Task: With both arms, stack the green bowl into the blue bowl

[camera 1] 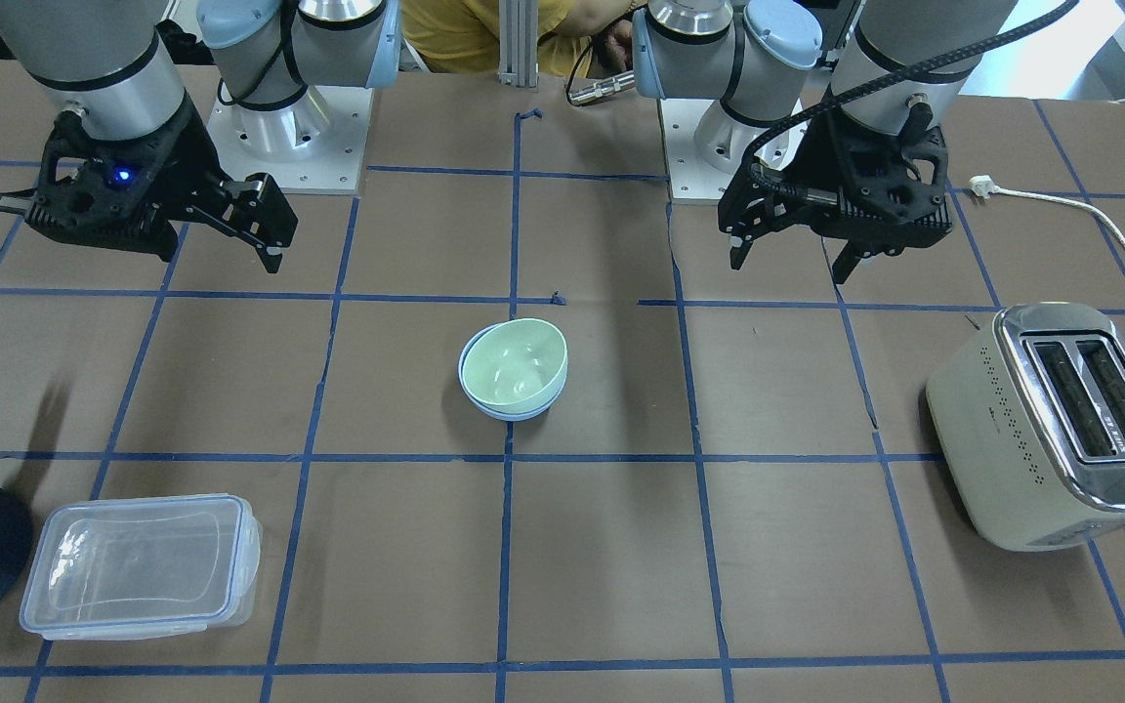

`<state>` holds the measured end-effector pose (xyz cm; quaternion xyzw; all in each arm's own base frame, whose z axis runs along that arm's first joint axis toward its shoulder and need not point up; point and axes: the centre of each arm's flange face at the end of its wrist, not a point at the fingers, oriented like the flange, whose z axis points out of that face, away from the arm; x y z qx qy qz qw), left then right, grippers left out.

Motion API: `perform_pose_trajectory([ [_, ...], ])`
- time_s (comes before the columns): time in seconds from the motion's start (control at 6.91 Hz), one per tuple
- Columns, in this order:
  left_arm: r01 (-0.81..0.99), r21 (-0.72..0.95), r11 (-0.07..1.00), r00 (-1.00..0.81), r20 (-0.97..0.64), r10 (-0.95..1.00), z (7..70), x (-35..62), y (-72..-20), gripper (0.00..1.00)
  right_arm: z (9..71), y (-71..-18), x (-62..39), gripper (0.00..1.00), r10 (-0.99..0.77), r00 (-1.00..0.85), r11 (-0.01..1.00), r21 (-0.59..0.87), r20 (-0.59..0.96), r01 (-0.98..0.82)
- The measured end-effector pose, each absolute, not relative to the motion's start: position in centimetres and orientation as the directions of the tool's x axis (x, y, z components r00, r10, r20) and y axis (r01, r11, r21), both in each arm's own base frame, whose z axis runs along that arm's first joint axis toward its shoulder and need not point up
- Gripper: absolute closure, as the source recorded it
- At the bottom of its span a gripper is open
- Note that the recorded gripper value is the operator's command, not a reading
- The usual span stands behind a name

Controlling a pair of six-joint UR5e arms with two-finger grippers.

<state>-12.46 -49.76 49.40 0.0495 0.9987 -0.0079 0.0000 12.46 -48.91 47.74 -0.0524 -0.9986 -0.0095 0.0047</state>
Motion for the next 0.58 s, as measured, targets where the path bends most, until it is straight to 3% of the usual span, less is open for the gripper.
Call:
perform_pose_trajectory([
  [0.58, 0.099, -0.014, 0.995, -0.995, -0.001, 0.099, 49.3, -12.5, -49.7, 0.0, 48.2, -46.8, 12.2, 0.0, 0.097, -0.995, 0.994, 0.04, 0.015, 0.097],
])
